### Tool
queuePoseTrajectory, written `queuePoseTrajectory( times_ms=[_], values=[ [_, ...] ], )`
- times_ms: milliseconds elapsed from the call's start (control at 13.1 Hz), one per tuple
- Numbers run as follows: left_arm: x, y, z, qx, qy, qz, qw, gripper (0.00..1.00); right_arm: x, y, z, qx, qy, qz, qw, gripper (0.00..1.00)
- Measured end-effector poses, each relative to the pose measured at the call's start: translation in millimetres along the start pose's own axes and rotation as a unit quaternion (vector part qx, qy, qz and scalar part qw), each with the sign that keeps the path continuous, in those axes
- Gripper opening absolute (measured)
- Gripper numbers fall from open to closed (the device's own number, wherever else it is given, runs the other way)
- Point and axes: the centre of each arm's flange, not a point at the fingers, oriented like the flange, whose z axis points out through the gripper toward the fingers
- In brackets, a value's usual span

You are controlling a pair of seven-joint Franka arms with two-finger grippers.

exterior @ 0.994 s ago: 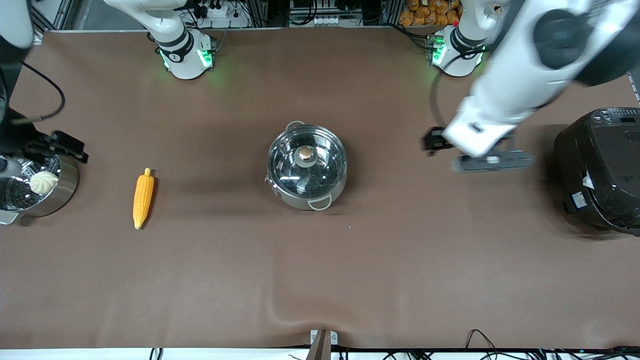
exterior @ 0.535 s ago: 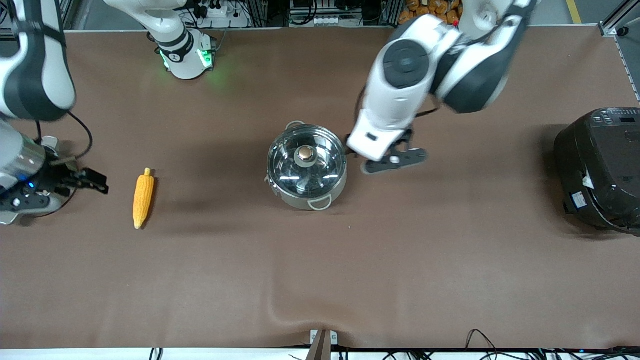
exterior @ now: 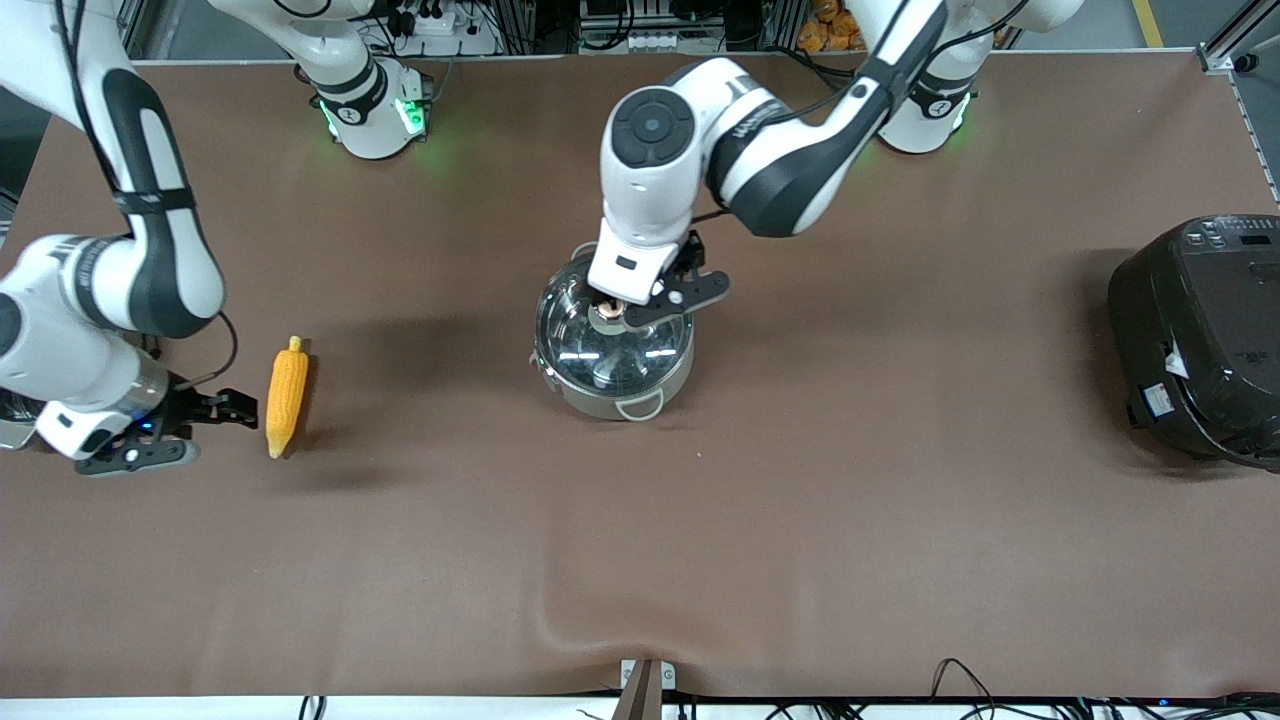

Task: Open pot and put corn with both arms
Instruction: 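Reach the left gripper to the lid knob while the right gripper reaches the corn, then grasp the lid knob with the left gripper while the right gripper grasps the corn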

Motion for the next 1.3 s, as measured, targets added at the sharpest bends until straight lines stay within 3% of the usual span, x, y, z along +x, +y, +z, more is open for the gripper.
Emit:
queuePoseTrajectory(
  times_ms=[382, 1300],
  values=[
    [-9, 20, 49, -0.004, 0.017, 0.003, 1.000, 1.00, -28, -8, 55, 0.006, -0.027, -0.001, 1.000, 1.00],
    [-18, 28, 69, 0.002, 0.020, 0.010, 1.000, 0.97, -60, 6, 113, 0.014, -0.059, 0.007, 0.998, 1.00]
  ],
)
